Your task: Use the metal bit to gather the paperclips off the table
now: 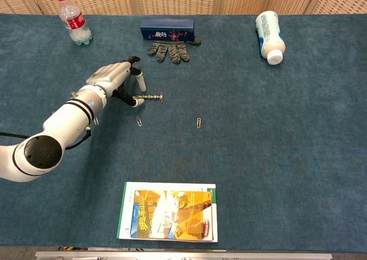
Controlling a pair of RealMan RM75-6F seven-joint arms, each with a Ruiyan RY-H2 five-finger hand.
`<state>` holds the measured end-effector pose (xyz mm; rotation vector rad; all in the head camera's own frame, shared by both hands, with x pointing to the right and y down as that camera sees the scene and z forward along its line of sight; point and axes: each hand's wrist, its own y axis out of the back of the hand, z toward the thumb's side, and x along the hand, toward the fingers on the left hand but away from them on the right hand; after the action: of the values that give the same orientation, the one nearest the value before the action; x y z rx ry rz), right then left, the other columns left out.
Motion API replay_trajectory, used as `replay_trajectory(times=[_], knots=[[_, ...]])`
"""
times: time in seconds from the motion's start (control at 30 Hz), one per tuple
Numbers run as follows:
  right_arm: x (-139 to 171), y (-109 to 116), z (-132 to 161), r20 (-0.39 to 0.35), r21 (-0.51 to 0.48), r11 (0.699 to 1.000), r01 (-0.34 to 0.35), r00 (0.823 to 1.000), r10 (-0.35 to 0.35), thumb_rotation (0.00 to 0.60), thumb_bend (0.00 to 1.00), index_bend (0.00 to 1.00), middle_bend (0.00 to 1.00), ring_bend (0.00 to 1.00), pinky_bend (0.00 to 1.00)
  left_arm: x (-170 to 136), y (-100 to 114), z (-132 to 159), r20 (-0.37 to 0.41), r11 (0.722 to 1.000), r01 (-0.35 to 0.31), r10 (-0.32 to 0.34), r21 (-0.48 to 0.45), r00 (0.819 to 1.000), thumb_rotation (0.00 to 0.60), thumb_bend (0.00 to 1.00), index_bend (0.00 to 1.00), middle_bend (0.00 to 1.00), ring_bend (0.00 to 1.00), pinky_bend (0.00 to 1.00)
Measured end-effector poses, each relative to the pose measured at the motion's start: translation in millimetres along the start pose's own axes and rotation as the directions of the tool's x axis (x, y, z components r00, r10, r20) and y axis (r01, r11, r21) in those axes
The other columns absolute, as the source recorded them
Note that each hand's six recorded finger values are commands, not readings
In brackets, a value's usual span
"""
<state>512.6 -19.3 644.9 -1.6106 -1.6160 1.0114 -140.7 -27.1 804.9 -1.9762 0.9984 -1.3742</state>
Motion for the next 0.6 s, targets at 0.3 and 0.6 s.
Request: replay_trajectory(times=[0.3, 0.6], knots=[[1.1, -1.1, -0.7, 0.002, -0.001, 1.000, -0.003, 1.000, 0.003, 0.600, 0.00, 0.45, 0.53, 0.44, 0.67, 0.9, -1.4, 0.0, -0.002, 1.000, 0.003, -0.003, 0.002, 1.000, 0.600, 0.29, 0.45, 0.00, 0.00, 0.00], [1.7, -2.2, -1.3, 0.004, -0.002, 1.000, -0.006, 1.000, 0.006, 0.600, 0.00, 0.45, 0.53, 0.44, 0.67, 1.0, -2.7, 1.8, 0.002, 1.000, 0.007, -0.007, -0.001, 1.000, 0.600, 0.29, 0.48, 0.00, 0.00, 0.00]])
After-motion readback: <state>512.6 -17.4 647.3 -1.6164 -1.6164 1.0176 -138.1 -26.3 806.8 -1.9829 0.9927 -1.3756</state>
